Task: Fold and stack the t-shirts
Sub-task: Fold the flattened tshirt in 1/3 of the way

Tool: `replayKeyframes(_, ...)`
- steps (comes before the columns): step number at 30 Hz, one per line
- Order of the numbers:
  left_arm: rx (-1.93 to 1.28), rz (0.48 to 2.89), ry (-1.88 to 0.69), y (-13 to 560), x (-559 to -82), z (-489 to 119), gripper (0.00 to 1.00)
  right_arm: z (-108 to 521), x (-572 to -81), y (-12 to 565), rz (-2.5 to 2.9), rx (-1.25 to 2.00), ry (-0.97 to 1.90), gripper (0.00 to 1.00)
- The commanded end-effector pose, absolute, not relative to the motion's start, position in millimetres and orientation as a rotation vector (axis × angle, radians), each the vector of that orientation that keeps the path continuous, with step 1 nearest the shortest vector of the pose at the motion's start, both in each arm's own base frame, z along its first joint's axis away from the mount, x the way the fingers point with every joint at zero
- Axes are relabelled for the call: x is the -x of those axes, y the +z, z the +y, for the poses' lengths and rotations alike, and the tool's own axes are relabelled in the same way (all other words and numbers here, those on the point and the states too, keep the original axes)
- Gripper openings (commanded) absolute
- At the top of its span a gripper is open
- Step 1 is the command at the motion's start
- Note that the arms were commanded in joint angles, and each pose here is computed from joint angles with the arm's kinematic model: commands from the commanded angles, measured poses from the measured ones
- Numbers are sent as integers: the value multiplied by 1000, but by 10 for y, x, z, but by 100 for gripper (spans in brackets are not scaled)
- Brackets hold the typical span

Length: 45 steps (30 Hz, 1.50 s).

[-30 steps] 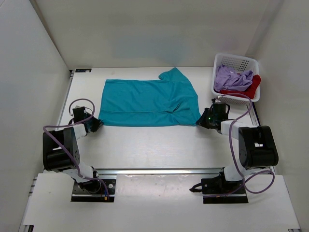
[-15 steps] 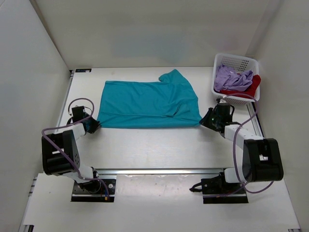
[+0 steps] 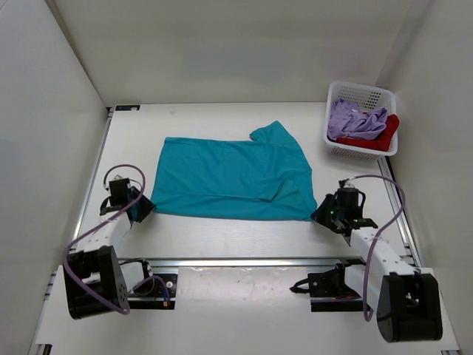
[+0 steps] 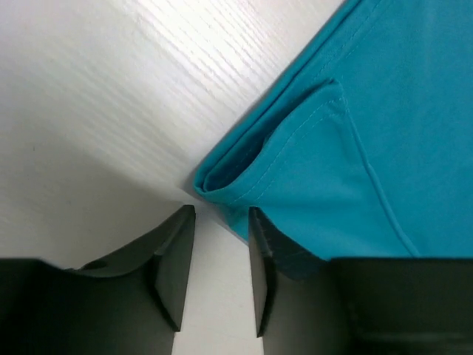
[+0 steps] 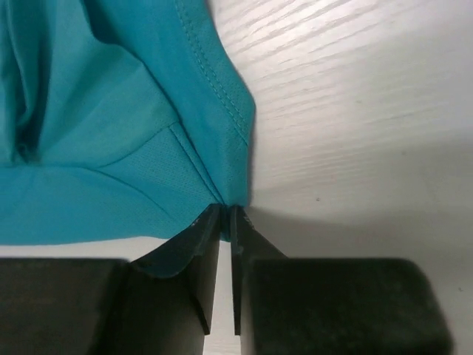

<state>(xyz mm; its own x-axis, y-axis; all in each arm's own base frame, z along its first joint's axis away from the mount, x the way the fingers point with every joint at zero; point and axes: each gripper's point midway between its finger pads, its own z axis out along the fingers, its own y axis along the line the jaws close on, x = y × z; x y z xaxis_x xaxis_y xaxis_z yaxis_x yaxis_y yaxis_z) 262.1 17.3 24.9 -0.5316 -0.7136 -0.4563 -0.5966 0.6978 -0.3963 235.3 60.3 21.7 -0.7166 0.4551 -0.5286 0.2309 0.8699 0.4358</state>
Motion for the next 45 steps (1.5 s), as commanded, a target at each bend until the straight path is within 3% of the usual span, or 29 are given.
replayKeyframes(1,965,2292,-252,343,-2545,139,48,479,-2354,325,2328,-568,434,12)
replayKeyframes(2,936,2276,-257,431,-2589,122,59,522,-2359,363,2320,-549,469,21)
replayKeyframes(4,857,2275,-262,591,-2662,33,68,531,-2416,459,2306,-531,492,29)
replayKeyframes(5,832,2222,-262,768,-2748,49,69,528,-2508,598,2275,-517,487,34)
replayKeyframes(7,697,2172,-296,1026,-2902,-139,56,614,-2523,686,2293,-412,416,37)
replayKeyframes(8,592,2157,-338,1157,-2969,-341,41,674,-2599,790,2281,-362,394,35)
replayKeyframes(10,459,2170,-384,1231,-3024,-627,30,868,-2689,947,2262,-270,423,21)
replayKeyframes(11,397,2189,-369,1251,-3057,-773,24,950,-2767,986,2255,-231,440,6)
replayKeyframes(12,363,2201,-377,1250,-3060,-869,19,1095,-2781,1021,2261,-171,477,1)
replayKeyframes(15,233,2281,-426,1079,-3009,-1253,10,1447,-2844,857,2322,-47,535,0)
replayKeyframes(23,178,2357,-605,660,-2808,-1717,9,1913,-3074,725,2367,63,599,0)
replayKeyframes(34,242,2357,-676,487,-2734,-1680,9,2033,-3192,510,2438,37,611,0)
replayKeyframes(45,255,2359,-678,486,-2749,-1673,10,2302,-4072,857,2345,60,738,0)
